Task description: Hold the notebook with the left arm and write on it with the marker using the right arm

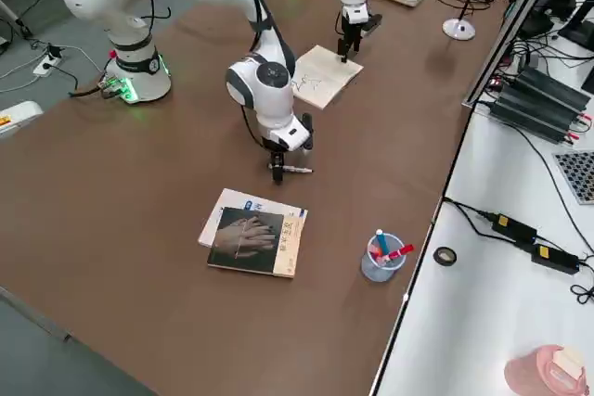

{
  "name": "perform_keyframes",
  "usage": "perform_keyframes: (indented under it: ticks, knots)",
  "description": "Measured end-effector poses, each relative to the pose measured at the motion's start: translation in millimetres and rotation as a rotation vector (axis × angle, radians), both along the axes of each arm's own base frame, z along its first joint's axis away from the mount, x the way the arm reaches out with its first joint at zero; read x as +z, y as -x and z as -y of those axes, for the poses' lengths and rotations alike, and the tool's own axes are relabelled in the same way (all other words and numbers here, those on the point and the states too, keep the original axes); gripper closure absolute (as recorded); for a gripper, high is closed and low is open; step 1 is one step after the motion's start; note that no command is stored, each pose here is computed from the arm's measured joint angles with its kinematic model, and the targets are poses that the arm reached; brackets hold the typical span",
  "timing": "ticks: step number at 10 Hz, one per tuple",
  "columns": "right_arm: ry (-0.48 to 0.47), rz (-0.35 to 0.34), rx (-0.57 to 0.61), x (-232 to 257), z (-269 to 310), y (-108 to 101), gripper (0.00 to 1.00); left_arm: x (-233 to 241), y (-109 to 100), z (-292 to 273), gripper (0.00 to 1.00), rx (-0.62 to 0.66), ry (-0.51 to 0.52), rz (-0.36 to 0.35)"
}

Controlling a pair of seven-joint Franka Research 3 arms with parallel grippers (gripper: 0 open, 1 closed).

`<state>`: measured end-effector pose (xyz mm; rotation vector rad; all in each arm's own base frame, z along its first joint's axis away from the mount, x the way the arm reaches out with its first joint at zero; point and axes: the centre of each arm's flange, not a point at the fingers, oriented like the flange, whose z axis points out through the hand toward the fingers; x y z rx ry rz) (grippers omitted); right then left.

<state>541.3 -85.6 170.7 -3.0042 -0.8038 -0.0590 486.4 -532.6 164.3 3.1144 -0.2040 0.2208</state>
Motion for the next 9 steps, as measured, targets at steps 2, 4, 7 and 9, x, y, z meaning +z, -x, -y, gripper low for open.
perform_keyframes:
  ticks: [2, 4, 7, 9]
  knots:
    - [0.000, 0.001, -0.001, 0, 0, 0, 0.19, 0, 0, 0, 0.00, 0.000, 0.000, 0.000]
    - [0.002, 0.007, -0.008, 2, 2, -1, 0.37, 0, 0, 0, 0.00, 0.000, 0.000, 0.000]
    - [0.003, 0.019, -0.028, 4, 10, -3, 0.73, 0, 0, 0, 0.00, 0.000, 0.000, 0.000]
    - [-0.001, 0.019, -0.046, 5, 11, -3, 0.83, 0, -1, 0, 0.00, 0.001, -0.001, 0.001]
